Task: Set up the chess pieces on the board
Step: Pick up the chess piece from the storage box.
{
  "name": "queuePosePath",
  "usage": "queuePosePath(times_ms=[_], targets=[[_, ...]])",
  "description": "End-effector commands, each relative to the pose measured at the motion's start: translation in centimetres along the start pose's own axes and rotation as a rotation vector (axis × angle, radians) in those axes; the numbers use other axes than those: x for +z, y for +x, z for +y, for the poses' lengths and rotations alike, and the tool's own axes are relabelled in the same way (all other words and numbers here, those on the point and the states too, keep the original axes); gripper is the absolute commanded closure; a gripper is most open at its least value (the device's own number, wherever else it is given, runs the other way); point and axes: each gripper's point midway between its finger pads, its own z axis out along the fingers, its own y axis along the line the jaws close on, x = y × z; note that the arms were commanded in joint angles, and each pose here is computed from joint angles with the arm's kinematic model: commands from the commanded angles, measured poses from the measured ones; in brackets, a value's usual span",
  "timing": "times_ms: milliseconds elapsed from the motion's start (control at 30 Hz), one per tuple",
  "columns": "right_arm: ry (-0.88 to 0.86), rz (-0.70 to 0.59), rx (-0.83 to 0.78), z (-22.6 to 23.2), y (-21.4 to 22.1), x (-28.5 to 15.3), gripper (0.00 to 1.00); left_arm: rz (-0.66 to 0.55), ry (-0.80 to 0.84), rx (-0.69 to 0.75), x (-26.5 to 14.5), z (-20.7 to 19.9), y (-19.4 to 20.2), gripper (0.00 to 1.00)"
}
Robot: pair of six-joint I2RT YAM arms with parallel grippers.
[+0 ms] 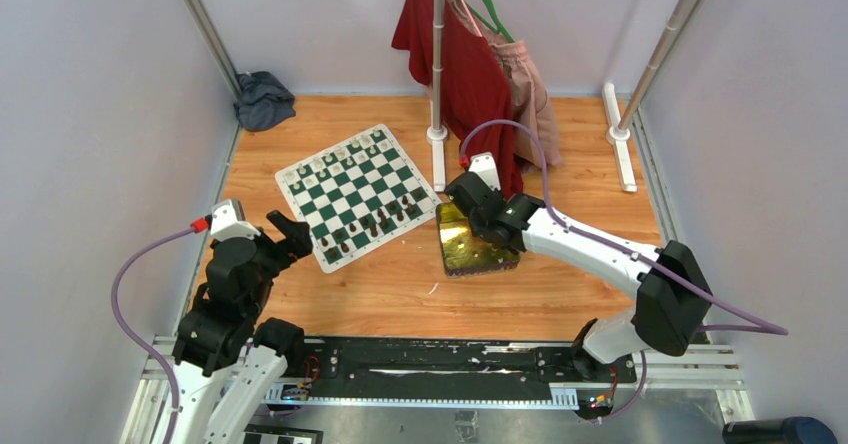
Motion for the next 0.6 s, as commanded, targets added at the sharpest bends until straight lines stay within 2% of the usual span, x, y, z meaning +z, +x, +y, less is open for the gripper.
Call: queuePosePath(times_ms=[0, 567], targets=[[0.052, -0.016, 0.112, -1.1, -0.1, 1.3, 0.64, 0.003, 0.013, 0.020, 0.2, -0.2, 0.2, 0.00], [0.124, 0.042, 0.233, -2.5, 1.2, 5.3, 0.64, 0.012, 0.010, 0.028, 0.4, -0.2, 0.3, 0.00]])
